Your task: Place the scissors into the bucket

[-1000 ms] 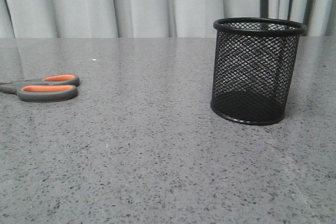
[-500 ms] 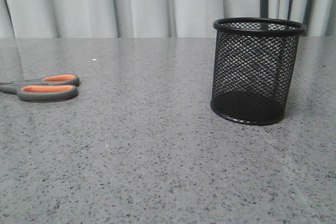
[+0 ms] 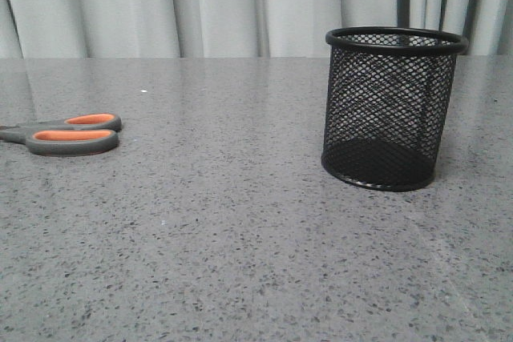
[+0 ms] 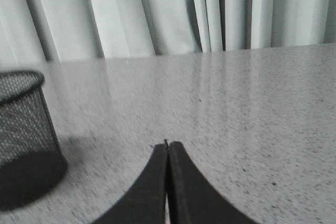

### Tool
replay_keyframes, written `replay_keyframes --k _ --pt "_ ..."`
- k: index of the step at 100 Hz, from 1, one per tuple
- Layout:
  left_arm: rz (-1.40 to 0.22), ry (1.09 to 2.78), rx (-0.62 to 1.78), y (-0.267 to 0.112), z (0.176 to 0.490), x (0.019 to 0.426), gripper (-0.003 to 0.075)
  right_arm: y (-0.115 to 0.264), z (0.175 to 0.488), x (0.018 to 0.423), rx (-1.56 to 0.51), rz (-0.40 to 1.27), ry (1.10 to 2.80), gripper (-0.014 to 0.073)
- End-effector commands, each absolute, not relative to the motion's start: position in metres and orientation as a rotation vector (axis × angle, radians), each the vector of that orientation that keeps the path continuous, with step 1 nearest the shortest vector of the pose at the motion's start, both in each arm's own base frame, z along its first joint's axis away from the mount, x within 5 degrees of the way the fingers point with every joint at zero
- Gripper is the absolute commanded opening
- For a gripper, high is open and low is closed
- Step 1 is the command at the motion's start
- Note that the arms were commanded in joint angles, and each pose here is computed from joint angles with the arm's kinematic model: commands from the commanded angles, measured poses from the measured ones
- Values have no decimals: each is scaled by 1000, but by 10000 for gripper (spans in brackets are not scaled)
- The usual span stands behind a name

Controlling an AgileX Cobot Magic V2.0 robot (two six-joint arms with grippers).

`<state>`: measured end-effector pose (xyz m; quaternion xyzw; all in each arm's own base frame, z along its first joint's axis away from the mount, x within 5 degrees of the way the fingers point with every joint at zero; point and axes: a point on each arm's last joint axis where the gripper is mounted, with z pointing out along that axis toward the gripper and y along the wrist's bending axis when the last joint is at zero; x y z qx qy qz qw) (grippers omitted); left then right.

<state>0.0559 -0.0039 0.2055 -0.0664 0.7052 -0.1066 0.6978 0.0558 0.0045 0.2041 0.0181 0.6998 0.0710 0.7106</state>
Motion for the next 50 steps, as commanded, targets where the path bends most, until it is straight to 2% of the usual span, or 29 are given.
replay_keyframes --k 1,16,25,36,50 --pt "-326 1444 -252 -1 208 55 -21 2 211 54 140 233 1420 -65" --pt "-467 1380 -398 1 212 54 -21 -1 216 53 304 381 1349 -65" --pt "-620 1312 -556 4 217 53 -21 -3 222 52 390 473 1319 -64" --pt "-770 1233 -690 6 227 51 -21 -1 237 49 369 492 1304 -64" --pt "-777 1204 -577 1 264 41 -21 4 270 41 259 461 1329 -43"
